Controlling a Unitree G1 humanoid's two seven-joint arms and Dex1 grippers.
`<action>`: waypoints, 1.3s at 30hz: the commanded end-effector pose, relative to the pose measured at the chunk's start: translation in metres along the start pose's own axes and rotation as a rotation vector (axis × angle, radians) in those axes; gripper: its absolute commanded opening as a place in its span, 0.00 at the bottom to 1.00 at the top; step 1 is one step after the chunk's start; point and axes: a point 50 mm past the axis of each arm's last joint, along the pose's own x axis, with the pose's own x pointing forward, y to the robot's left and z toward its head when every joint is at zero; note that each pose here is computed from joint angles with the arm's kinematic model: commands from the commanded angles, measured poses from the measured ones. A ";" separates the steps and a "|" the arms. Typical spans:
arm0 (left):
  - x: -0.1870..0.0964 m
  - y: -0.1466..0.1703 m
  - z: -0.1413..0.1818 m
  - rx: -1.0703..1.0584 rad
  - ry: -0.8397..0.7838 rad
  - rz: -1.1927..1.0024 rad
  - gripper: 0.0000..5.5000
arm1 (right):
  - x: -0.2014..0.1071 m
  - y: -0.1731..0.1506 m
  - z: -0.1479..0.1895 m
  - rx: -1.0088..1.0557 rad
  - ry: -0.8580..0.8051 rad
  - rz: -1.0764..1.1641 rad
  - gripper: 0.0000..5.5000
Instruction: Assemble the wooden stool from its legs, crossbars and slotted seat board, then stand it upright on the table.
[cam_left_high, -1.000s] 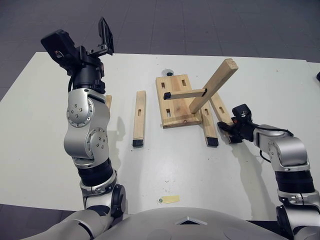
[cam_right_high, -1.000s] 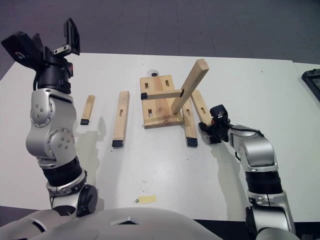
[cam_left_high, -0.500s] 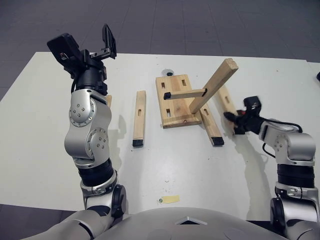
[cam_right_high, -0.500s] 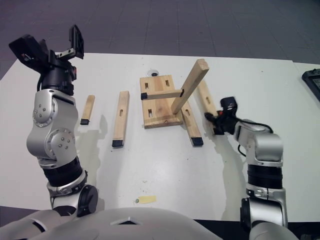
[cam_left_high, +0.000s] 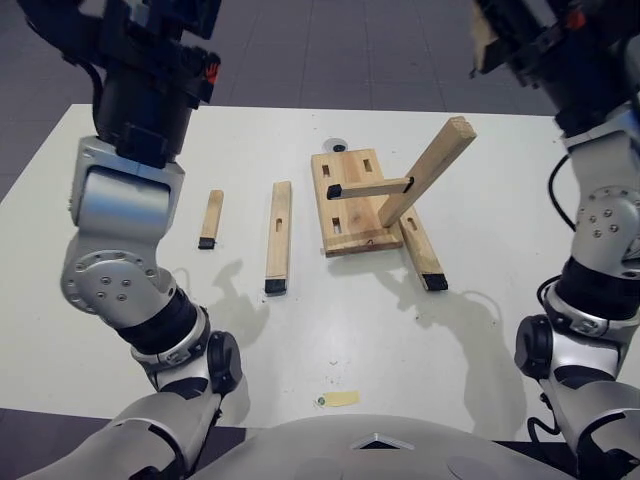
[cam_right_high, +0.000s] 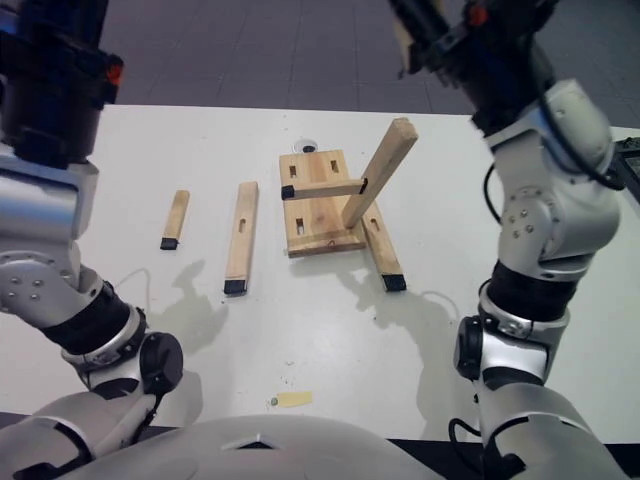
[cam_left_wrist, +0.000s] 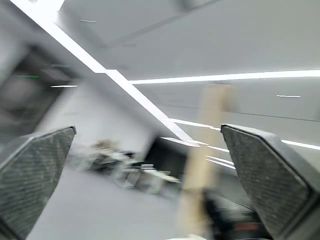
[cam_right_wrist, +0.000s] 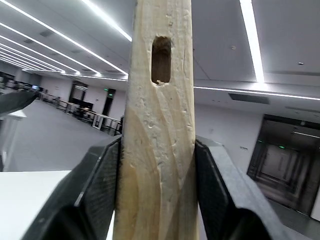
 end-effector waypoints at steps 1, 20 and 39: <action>0.012 -0.012 -0.012 -0.055 0.143 -0.109 0.98 | -0.007 0.034 -0.026 0.015 0.066 0.090 0.37; 0.015 0.032 -0.051 -0.160 0.352 0.211 0.98 | -0.021 0.049 -0.033 -0.001 0.060 0.029 0.37; 0.013 0.039 -0.042 -0.239 0.277 0.245 0.65 | -0.036 0.059 -0.062 -0.052 0.208 0.114 0.37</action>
